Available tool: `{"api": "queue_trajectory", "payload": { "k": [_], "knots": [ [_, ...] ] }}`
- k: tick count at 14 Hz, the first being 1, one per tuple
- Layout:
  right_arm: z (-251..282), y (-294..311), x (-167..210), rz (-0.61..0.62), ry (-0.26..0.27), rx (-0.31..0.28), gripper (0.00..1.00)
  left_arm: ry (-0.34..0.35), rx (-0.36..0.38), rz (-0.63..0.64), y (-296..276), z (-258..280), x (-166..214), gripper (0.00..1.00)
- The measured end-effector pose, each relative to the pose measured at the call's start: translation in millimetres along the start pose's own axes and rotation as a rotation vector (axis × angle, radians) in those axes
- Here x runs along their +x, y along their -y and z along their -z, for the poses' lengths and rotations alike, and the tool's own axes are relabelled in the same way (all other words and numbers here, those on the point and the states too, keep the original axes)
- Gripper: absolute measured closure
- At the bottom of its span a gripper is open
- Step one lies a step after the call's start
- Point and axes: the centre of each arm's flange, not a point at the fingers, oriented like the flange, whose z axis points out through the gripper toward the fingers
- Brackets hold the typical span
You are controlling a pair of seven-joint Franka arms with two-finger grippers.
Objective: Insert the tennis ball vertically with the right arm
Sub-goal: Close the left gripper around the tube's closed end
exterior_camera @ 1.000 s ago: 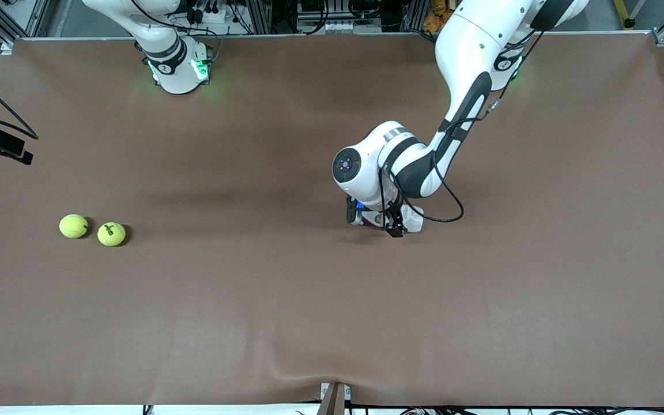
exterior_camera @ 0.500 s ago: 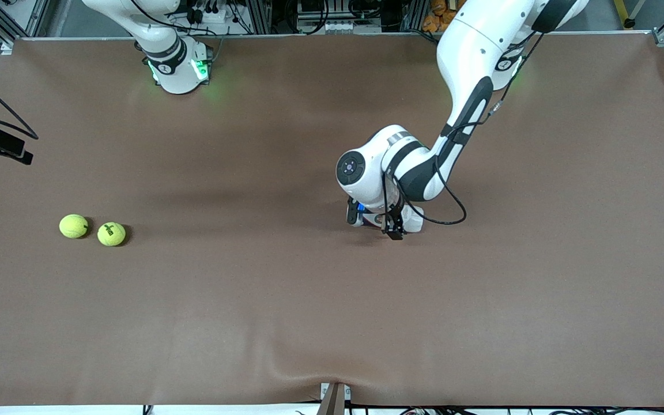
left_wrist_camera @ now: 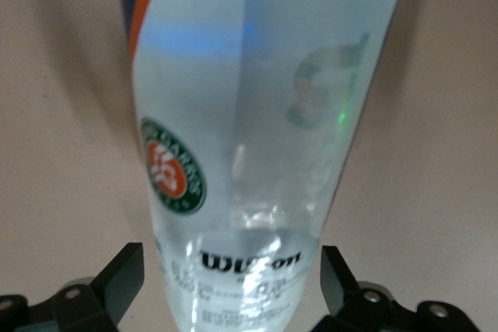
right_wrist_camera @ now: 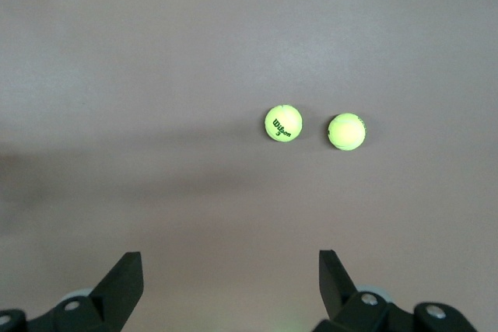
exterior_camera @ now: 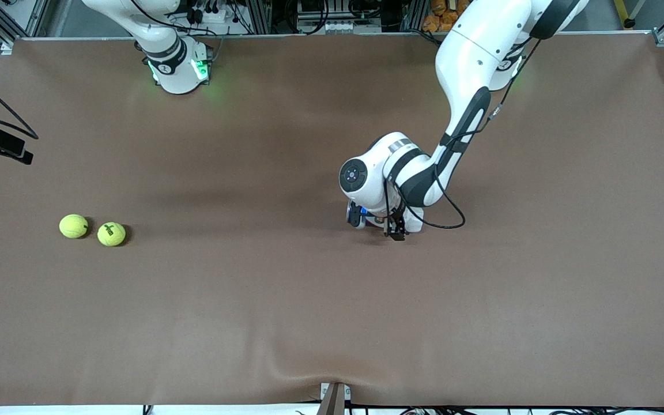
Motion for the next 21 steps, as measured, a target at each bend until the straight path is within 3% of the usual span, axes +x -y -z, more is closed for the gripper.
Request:
{"api": "queue_trajectory", "payload": {
  "k": [10, 13, 15, 21],
  "knots": [
    [-2.3, -1.2, 1.1, -0.002, 0.005, 0.000, 0.00, 0.007, -0.006, -0.006, -4.7, -5.9, 7.4, 0.13],
    [-2.3, -2.6, 1.0, -0.005, 0.006, 0.000, 0.00, 0.009, 0.001, -0.008, -4.2, -4.9, 7.4, 0.24],
    [-2.2, -6.3, 0.8, -0.011, 0.006, 0.001, 0.00, 0.010, 0.007, -0.009, -3.5, -1.9, 7.3, 0.37],
    [-2.4, -8.3, 0.8, -0.016, 0.006, 0.008, 0.00, 0.008, 0.011, -0.008, -3.1, 1.0, 6.7, 0.46]
  ]
}}
